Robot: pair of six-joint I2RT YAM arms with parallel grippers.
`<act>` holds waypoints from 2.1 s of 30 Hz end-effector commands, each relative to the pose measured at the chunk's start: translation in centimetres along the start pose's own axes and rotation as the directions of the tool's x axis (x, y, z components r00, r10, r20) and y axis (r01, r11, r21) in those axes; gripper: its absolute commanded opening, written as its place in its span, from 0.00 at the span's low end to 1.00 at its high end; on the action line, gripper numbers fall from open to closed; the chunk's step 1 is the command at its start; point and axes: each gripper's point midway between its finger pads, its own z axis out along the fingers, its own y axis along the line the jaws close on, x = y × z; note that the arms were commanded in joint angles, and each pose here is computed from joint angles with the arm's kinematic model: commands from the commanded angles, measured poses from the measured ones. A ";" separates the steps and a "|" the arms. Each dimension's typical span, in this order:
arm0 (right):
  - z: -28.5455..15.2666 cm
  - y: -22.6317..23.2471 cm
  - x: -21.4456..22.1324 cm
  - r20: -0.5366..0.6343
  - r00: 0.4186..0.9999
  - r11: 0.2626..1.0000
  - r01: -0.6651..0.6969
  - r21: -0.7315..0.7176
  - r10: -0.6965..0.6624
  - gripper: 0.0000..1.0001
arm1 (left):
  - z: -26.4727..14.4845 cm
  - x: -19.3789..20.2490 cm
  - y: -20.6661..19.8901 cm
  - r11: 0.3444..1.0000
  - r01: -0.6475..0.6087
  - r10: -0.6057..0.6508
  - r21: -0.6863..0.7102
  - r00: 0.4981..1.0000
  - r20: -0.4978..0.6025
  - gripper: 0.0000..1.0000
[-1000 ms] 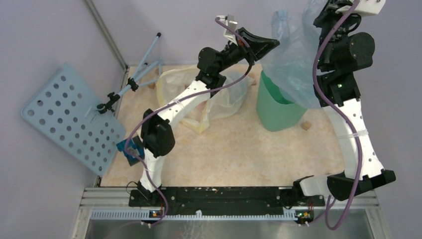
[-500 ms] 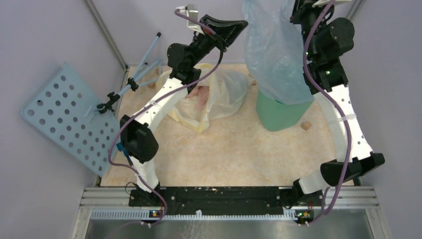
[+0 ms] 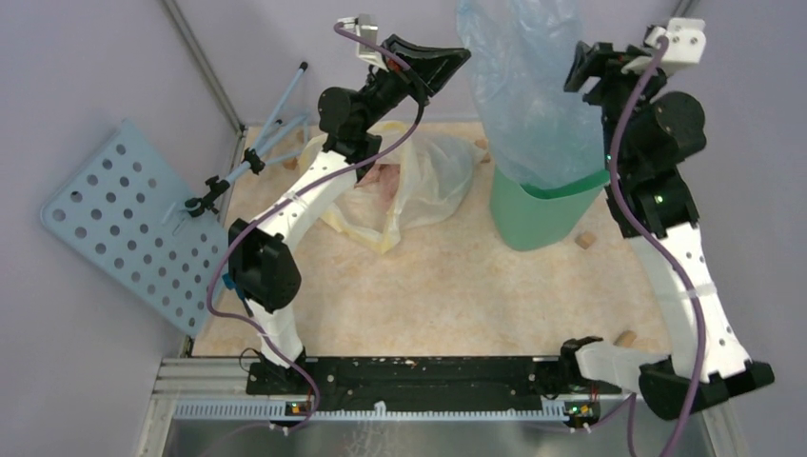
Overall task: Put the trash bags into the trash bin
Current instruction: Place the trash bag in the trash bin.
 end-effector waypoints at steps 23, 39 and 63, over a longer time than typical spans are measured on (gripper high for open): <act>-6.9 -10.8 14.8 -0.395 0.911 0.906 0.065 0.417 0.116 0.00 | -0.3 0.4 -4.2 0.995 0.011 -0.006 0.096 0.998 -0.056 0.00; -5.8 -7.2 20.7 -0.505 0.852 0.968 -0.008 0.250 0.138 0.00 | -0.8 0.0 -4.6 0.997 -0.018 0.022 0.076 0.998 -0.057 0.00; -6.2 -6.1 14.0 -0.397 0.914 0.989 -0.029 0.147 0.086 0.00 | 0.7 6.2 -2.0 0.999 0.047 -0.046 0.004 0.992 -0.117 0.00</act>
